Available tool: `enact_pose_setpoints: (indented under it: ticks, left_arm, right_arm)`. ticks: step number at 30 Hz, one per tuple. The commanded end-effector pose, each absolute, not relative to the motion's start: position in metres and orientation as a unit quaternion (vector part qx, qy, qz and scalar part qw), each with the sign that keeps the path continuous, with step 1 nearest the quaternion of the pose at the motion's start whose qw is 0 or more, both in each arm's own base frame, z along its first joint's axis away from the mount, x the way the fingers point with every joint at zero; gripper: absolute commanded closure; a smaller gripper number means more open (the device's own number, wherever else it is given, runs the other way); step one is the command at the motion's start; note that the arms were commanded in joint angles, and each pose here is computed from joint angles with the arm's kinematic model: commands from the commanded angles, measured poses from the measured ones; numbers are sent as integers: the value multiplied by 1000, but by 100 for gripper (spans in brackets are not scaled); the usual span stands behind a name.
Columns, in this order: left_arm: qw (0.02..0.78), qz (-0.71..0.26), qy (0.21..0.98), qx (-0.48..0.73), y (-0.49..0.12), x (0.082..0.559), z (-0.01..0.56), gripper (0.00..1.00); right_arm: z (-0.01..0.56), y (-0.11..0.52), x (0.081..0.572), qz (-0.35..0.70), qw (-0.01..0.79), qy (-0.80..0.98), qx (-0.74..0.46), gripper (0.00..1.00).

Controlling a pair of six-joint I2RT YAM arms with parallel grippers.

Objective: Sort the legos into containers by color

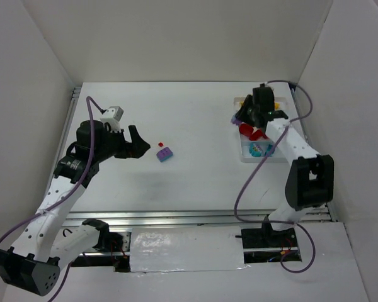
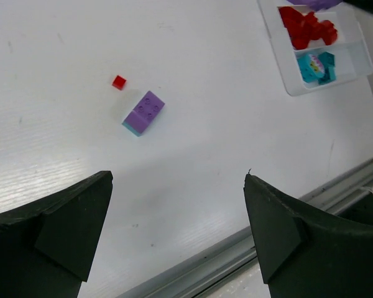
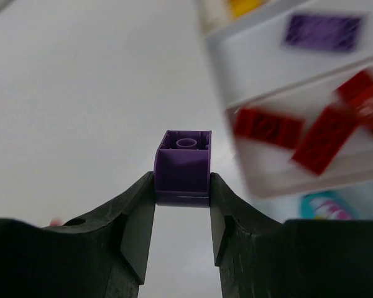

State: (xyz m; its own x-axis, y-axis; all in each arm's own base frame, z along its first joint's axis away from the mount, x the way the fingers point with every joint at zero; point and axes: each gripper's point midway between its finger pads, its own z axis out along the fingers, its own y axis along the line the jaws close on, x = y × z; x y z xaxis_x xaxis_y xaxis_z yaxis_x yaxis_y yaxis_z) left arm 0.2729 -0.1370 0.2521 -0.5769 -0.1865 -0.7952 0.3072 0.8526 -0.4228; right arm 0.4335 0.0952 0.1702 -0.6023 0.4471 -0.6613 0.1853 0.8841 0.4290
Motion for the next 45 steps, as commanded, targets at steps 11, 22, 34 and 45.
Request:
enact_pose_setpoints:
  ticks: [11,22,34,45]
  left_arm:
    - [497,-206,843,5,-112,279,266,0]
    - [483,-214,849,17,-117,280,260,1]
    - [482,-210,851,15,-117,281,259,1]
    - [503,-104,852,-101,-65,288,257,0]
  right_arm:
    - [152,-108,536,-100,413,817,390,100]
    - [124,-128,553,-115,398,825,384,88]
    - [155,-117,557,-85,413,827,371,15]
    - [225,94,496,62,462,868,170,0]
